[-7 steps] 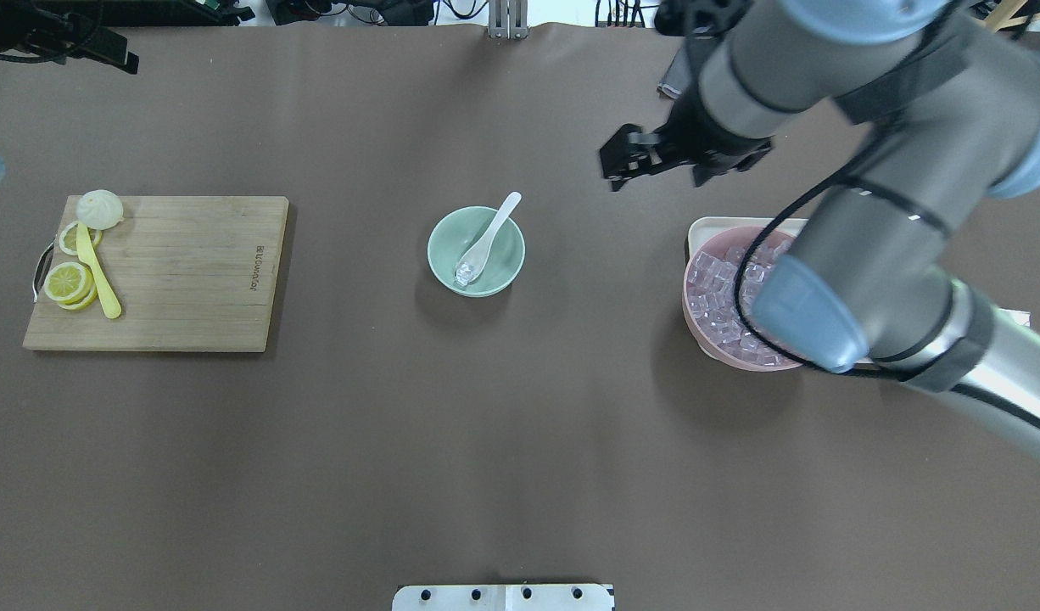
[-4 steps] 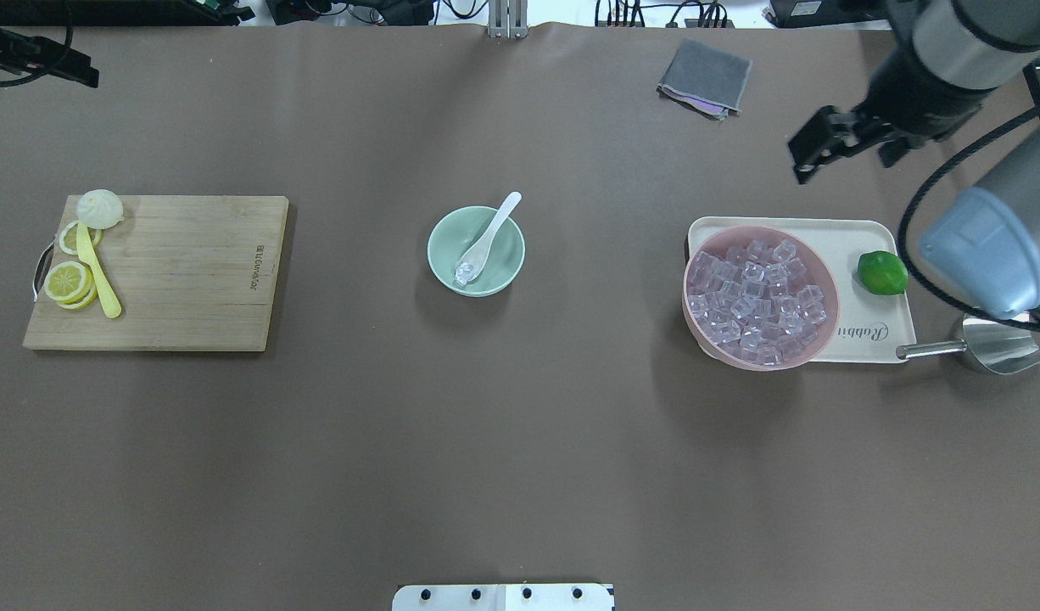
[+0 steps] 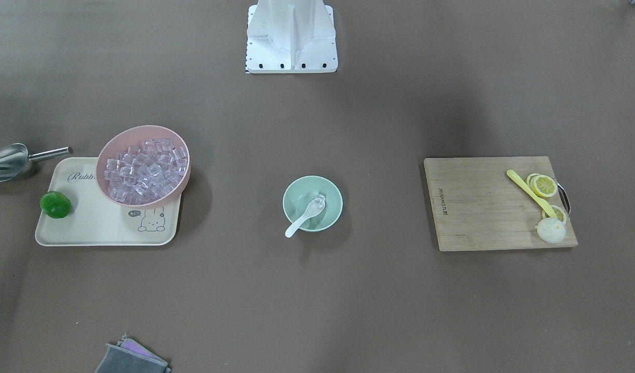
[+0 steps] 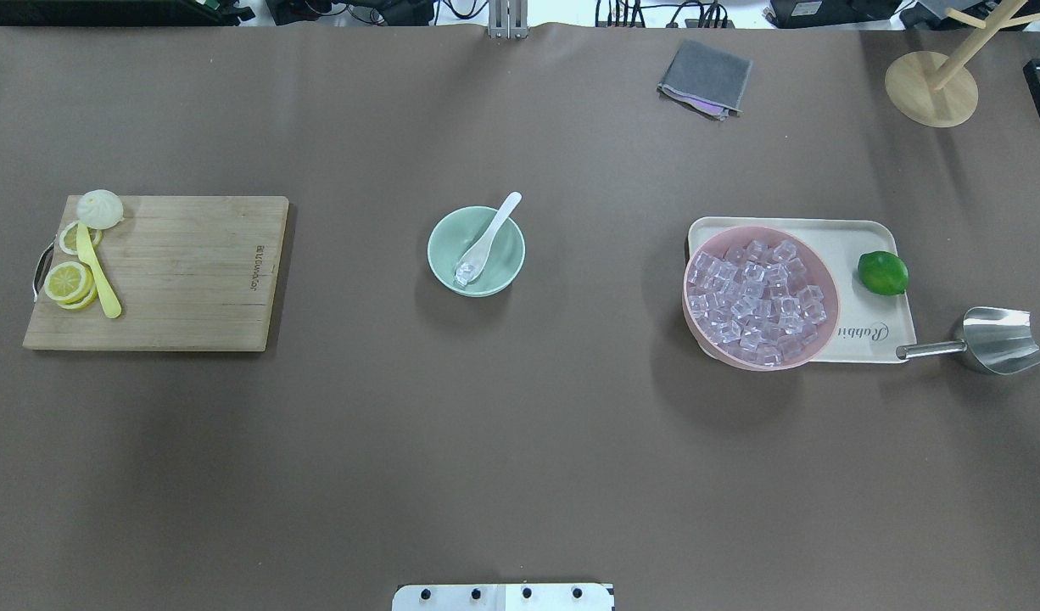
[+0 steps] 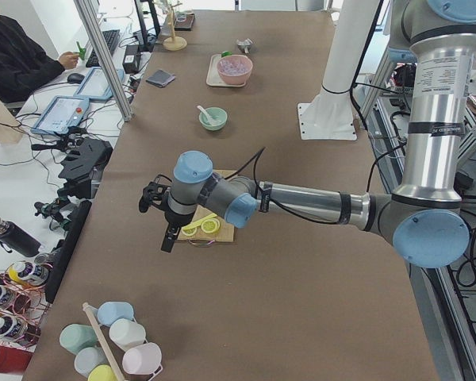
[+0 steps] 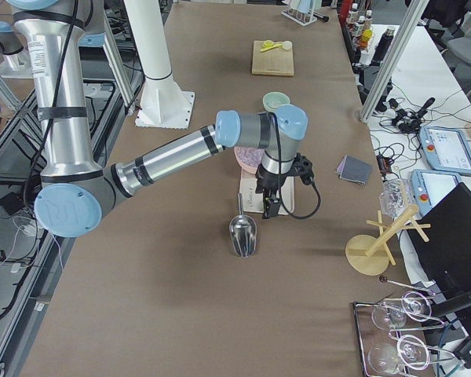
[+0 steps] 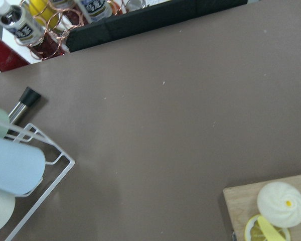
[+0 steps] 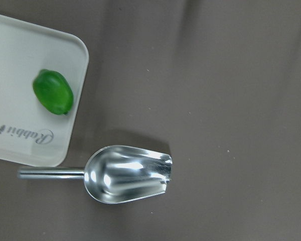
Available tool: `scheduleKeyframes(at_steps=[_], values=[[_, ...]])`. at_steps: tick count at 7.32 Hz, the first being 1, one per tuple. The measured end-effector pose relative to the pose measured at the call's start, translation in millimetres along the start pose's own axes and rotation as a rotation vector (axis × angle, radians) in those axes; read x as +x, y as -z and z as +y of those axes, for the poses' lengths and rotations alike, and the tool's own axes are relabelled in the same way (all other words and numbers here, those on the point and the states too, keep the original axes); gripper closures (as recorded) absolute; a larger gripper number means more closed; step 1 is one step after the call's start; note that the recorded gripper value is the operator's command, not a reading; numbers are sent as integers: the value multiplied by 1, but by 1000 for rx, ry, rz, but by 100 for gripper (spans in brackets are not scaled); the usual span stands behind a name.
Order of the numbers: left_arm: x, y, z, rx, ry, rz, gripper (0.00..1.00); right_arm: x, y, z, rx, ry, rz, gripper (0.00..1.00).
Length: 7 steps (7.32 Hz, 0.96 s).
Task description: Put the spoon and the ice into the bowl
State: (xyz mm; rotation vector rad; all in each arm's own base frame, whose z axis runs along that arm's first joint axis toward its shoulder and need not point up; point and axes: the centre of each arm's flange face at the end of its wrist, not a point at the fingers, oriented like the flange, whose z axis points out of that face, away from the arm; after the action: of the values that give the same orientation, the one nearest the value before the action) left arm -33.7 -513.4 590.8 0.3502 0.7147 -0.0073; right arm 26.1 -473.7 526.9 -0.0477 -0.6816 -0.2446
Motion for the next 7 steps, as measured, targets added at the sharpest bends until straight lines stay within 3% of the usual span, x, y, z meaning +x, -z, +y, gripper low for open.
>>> scheduleKeyframes(at_steps=[2,4,7], values=[[-41,-2,58,-50,78,24,2,32,-27,35,2,-26,10,0],[-56,-5,88,-79,89,20,2,52,-47,40,-27,-50,38,0],[-35,17,63,-124,116,13,2,79,-79,39,-23,-43,42,0]])
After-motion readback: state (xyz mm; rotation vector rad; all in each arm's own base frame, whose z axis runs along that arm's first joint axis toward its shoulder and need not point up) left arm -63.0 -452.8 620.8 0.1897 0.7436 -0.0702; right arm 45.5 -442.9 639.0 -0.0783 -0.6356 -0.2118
